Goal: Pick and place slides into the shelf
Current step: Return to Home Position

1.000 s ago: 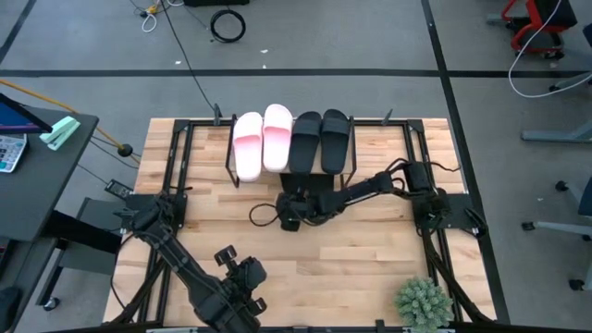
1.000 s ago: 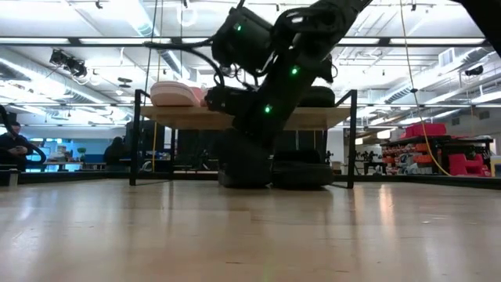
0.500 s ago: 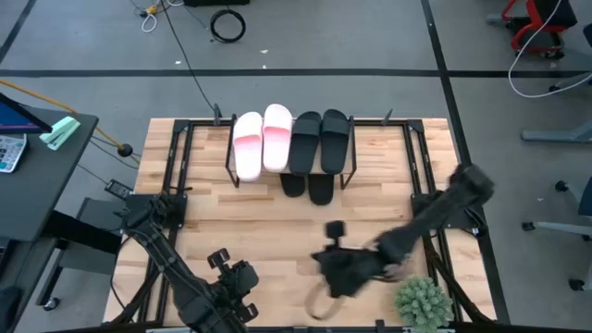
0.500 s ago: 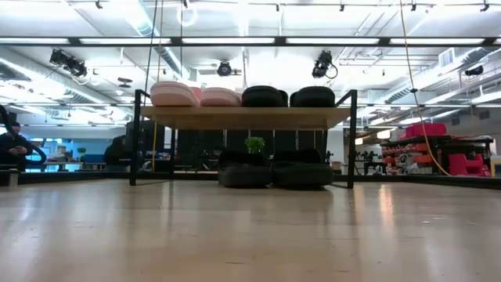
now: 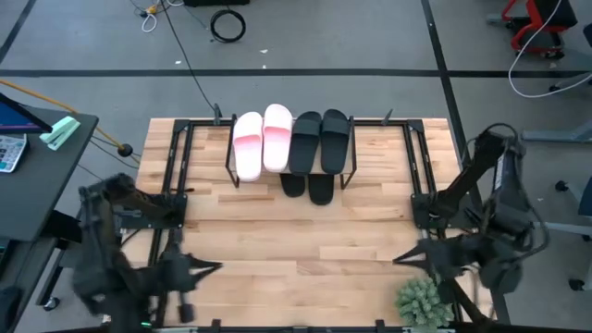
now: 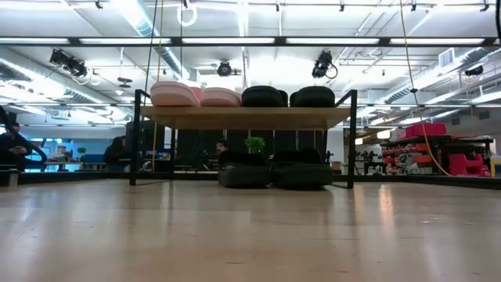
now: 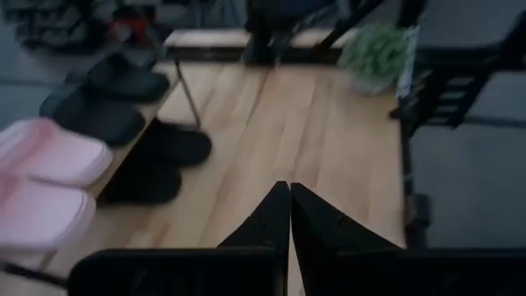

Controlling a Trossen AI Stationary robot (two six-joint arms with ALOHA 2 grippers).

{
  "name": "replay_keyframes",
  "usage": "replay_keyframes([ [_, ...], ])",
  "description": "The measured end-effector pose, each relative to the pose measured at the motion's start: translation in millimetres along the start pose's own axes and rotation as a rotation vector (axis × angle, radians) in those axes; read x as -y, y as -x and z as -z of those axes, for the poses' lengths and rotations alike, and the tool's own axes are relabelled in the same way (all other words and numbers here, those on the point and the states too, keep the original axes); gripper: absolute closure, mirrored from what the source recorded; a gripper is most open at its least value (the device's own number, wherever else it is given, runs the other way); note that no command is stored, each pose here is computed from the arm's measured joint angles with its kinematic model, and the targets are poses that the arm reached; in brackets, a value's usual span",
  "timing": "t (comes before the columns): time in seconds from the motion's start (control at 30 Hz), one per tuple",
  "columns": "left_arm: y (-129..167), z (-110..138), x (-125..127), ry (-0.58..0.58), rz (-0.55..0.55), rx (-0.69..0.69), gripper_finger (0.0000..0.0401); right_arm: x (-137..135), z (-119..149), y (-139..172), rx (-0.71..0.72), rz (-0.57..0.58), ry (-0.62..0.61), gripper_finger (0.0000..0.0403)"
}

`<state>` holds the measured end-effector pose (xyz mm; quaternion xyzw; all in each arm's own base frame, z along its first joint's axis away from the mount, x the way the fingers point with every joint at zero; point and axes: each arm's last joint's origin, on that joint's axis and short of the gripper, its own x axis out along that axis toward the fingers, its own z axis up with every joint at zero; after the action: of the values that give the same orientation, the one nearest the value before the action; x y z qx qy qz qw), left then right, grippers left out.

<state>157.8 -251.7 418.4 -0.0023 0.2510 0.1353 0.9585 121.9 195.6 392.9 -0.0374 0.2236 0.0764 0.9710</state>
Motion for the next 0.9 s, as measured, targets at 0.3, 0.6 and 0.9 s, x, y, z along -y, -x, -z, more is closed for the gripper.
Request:
replay_keyframes([
  [0.3, 36.5, 16.5, -26.5, 0.065, 0.070, 0.137, 0.0393, 16.3, 37.3, 7.5, 0.015, 0.128, -0.067, 0.0386],
  [0.6, -27.7, 116.3, -49.3, 0.231, -0.072, 0.450, 0.0365, 28.5, 139.9, -39.8, 0.161, 0.003, -0.269, 0.0387],
  [0.9, -51.5, 139.0, -111.6, 0.367, -0.125, 0.519, 0.0370, 83.0, 132.3, -28.5, 0.543, -0.412, -0.064, 0.0386],
])
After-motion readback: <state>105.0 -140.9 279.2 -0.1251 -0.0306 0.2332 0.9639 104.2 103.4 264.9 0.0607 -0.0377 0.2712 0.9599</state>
